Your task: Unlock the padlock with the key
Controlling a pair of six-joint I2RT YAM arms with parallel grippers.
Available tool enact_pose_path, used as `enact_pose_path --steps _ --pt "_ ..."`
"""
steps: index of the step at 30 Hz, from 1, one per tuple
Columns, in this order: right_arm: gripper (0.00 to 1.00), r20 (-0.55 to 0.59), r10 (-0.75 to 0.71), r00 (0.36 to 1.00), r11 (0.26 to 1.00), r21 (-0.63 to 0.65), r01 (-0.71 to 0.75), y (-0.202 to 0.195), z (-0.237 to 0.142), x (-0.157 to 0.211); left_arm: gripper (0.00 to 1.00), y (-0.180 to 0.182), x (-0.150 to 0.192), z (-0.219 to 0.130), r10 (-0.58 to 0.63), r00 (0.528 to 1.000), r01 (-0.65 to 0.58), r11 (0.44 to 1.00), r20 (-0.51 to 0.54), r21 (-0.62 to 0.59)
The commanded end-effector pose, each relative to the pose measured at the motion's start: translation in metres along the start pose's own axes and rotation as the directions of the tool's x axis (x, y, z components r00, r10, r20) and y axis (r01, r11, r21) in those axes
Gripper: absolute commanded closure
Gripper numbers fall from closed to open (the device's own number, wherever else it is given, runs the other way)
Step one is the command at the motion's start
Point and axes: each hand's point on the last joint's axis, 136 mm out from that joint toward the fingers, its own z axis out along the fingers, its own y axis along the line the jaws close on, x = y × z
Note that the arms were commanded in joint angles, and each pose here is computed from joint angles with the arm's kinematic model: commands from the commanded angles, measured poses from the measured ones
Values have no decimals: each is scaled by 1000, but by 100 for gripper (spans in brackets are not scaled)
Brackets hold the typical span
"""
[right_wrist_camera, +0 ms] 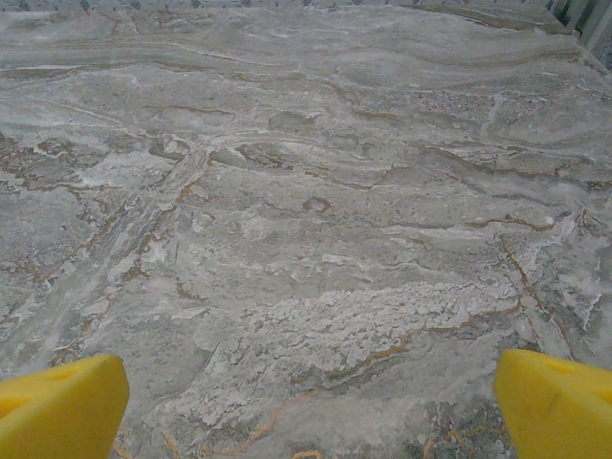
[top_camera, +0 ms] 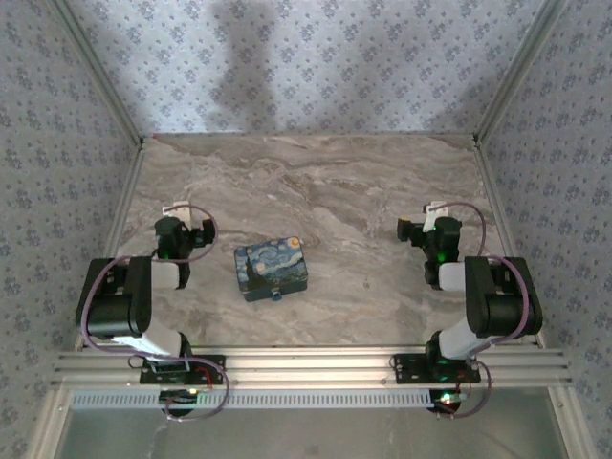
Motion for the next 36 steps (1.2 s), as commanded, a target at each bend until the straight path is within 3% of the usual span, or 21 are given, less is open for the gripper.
enact_pose_path --steps 1,7,14,18,20,22,27,32,36 --pt "0 25 -6 1000 1000 7 5 -3 2 -10 2 -4 -13 2 13 999 -14 1000 29 18" --pt "0 27 3 1000 1000 4 -3 -4 0 -14 2 -2 -16 -2 5 999 -6 1000 49 13" --pt "0 -31 74 997 997 26 -73 -9 -23 -44 2 -2 -47 -36 -15 997 15 1000 77 7" --pt "0 -94 190 977 981 -13 -192 4 -46 -61 2 -13 -70 -57 -211 977 208 975 35 73" --pt "0 -149 244 958 967 -41 -252 16 -60 -63 2 -24 -78 -69 -366 930 367 922 -33 122" --pt "0 -200 285 937 949 -76 -305 32 -75 -63 2 -42 -84 -80 -436 895 447 873 -99 193" --pt "2 -342 304 889 930 -97 -355 68 -107 -36 2 -83 -86 -108 -462 860 508 807 -214 301" --pt "15 -559 235 795 919 -139 -369 112 -136 22 2 -119 -73 -126 -470 838 545 752 -277 372" --pt "25 -696 133 706 926 -166 -338 136 -157 69 2 -146 -63 -131 -426 852 521 749 -305 409"
